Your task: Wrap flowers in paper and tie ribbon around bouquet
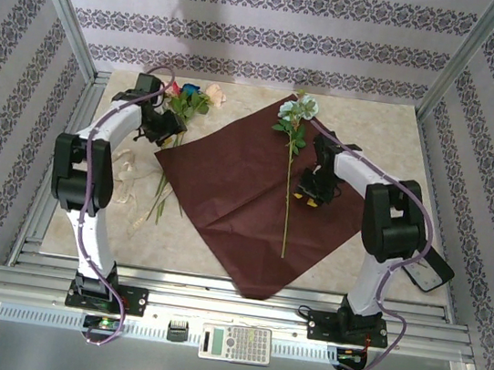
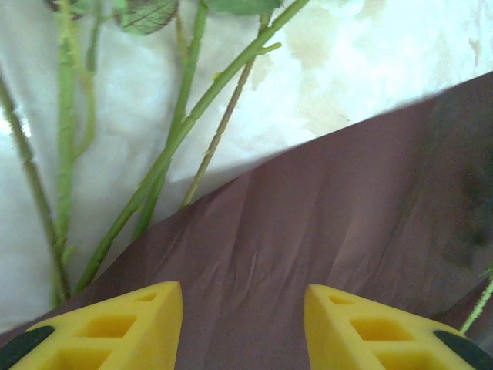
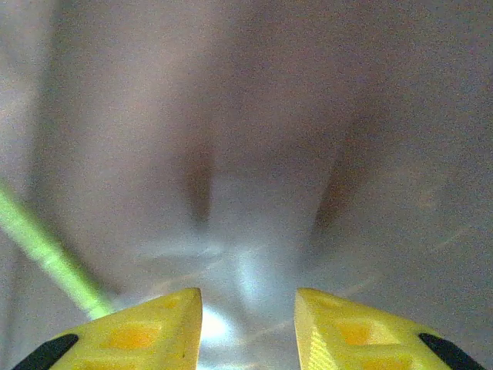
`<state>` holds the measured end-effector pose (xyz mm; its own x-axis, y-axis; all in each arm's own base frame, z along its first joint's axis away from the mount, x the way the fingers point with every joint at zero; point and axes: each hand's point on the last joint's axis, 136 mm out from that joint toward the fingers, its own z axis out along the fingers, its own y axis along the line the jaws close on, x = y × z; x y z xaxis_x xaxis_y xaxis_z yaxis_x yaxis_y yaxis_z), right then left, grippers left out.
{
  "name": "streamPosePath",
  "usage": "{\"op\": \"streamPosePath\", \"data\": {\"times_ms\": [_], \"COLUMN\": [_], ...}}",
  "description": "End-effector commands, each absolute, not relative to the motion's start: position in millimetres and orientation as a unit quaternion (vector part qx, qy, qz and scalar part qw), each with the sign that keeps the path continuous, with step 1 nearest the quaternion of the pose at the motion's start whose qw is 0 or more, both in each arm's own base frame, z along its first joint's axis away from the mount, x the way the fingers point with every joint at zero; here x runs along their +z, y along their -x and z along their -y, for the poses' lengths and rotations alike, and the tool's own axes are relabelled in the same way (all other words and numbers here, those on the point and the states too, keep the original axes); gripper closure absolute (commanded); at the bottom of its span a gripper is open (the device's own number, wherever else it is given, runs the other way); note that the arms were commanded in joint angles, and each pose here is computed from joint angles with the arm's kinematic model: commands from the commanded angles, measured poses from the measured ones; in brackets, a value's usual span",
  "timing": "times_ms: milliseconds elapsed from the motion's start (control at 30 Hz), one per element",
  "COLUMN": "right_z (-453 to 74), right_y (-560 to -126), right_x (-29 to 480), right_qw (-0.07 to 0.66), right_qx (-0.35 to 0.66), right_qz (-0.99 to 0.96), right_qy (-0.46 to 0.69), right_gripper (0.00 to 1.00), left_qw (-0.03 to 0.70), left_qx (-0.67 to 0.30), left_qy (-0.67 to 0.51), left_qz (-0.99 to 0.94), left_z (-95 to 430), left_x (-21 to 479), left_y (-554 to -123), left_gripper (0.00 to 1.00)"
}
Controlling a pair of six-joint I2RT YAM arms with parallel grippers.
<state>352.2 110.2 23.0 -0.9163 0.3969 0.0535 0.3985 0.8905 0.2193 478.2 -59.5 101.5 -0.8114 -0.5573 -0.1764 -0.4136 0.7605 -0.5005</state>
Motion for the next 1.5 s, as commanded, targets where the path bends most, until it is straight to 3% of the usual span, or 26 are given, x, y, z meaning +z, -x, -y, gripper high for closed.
{"op": "streamPosePath", "data": {"times_ms": [0,467,967,1167,1300,1467], "right_z": [-85.8,-75.8,-80.3,-80.0,-79.7,-80.5], "right_y": [-340.5,-334.1,-336.8,-335.5,-335.4,-336.8], "right_x": [10.0,16.5,16.8,15.1,15.2,15.1], "right_qw": [0.032,0.021,0.024,0.026,0.026,0.027], "right_qx": [-0.082,-0.069,-0.067,-0.064,-0.063,-0.065], "right_qz": [0.963,0.959,0.96,0.961,0.961,0.962], "right_qy": [0.254,0.275,0.27,0.268,0.266,0.264], "right_gripper": [0.64,0.65,0.65,0.65,0.65,0.65], "left_qw": [0.158,0.18,0.129,0.196,0.225,0.185], "left_qx": [-0.189,-0.039,-0.038,-0.047,-0.071,-0.092], "left_qy": [0.233,0.121,0.09,0.141,0.171,0.273], "left_qz": [-0.941,-0.975,-0.987,-0.969,-0.957,-0.94], "left_z": [58.0,33.8,31.8,16.9,11.5,-27.1], "left_x": [92.1,65.2,29.8,77.1,104.4,80.2], "left_y": [-482.4,-513.9,-499.1,-504.7,-505.3,-489.7], "left_gripper": [0.57,0.69,0.74,0.54,0.52,0.55]}}
